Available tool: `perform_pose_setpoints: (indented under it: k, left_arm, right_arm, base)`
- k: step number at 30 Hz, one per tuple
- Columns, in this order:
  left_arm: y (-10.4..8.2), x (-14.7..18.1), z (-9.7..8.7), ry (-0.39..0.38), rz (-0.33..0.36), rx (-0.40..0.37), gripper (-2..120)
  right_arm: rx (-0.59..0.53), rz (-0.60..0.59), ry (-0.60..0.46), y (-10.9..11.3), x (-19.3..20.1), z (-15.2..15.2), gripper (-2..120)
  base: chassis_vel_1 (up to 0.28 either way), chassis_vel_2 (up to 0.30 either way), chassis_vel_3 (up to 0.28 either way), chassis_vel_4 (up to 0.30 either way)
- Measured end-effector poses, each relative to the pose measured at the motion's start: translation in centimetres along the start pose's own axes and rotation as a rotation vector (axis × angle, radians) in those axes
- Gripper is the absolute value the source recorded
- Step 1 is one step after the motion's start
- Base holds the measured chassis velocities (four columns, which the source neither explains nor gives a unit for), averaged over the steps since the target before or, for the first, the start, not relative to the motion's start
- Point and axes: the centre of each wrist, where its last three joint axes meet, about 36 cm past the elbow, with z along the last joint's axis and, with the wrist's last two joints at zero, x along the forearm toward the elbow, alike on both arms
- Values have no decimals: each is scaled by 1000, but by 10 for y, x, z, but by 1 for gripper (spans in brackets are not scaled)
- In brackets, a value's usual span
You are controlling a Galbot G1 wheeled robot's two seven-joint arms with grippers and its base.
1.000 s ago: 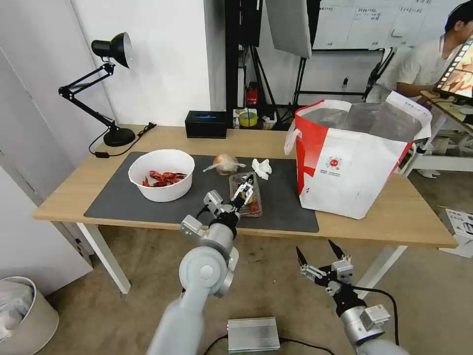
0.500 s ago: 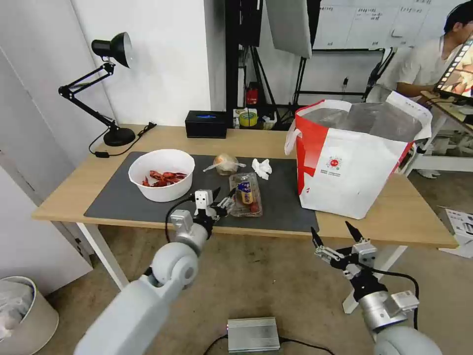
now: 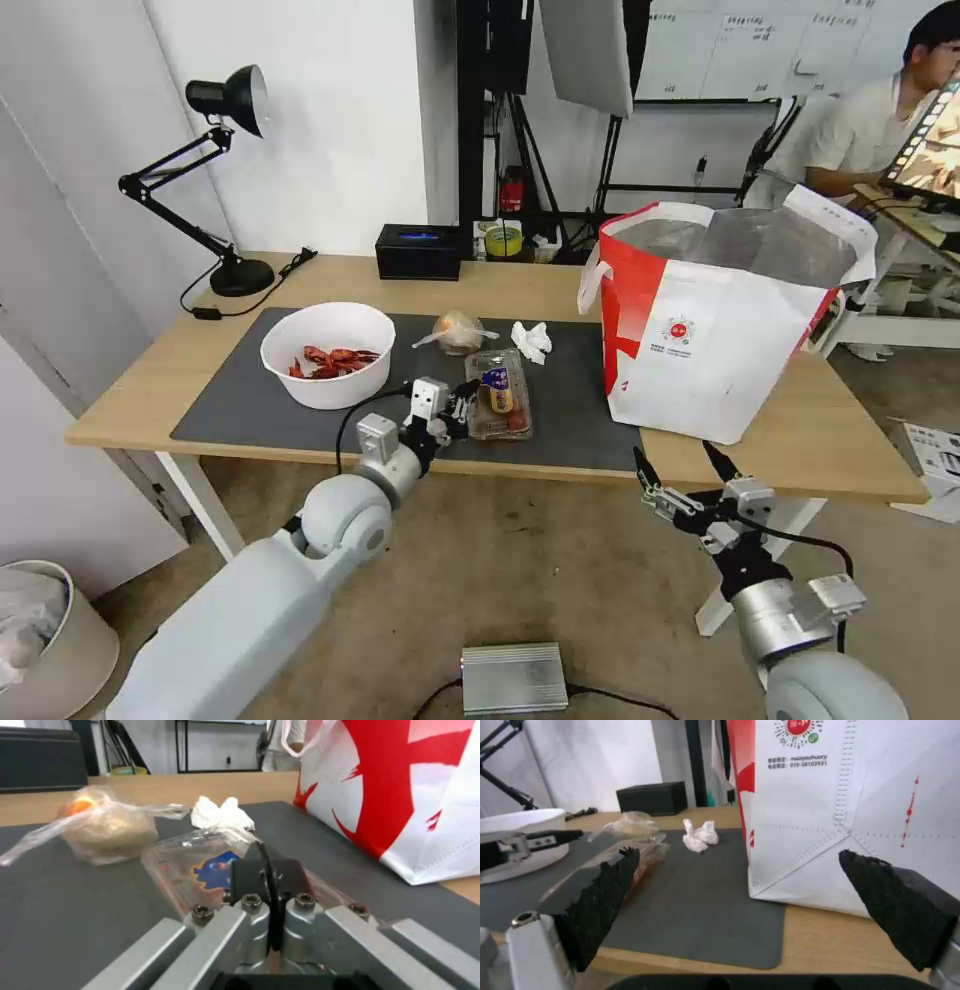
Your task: Pick up the trash from the table and place it into the takeout bag.
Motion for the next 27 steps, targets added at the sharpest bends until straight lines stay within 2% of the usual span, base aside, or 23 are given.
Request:
perform_pose_setpoints:
  k: [7,14,18,27]
  left_arm:
    - [4,-13,10,44,7,-17,0]
    - [-6,-30,17,59,35,-16,0]
    - [-6,-31,19,64,32,-15,0]
    - [-5,-30,22,72,27,-13,0]
  right_arm:
    - [-59,3,25,0,-3,-8,100]
    - [-252,-4,58,5,-11,-37,100]
    - [-334,-12,93,5,-18,-48,100]
    - [-460,-33,126,-2,-36,-62,100]
  base:
    - [0,0,0,0]
    - [0,0,0,0]
    - [0,0,0,0]
    - [0,0,0,0]
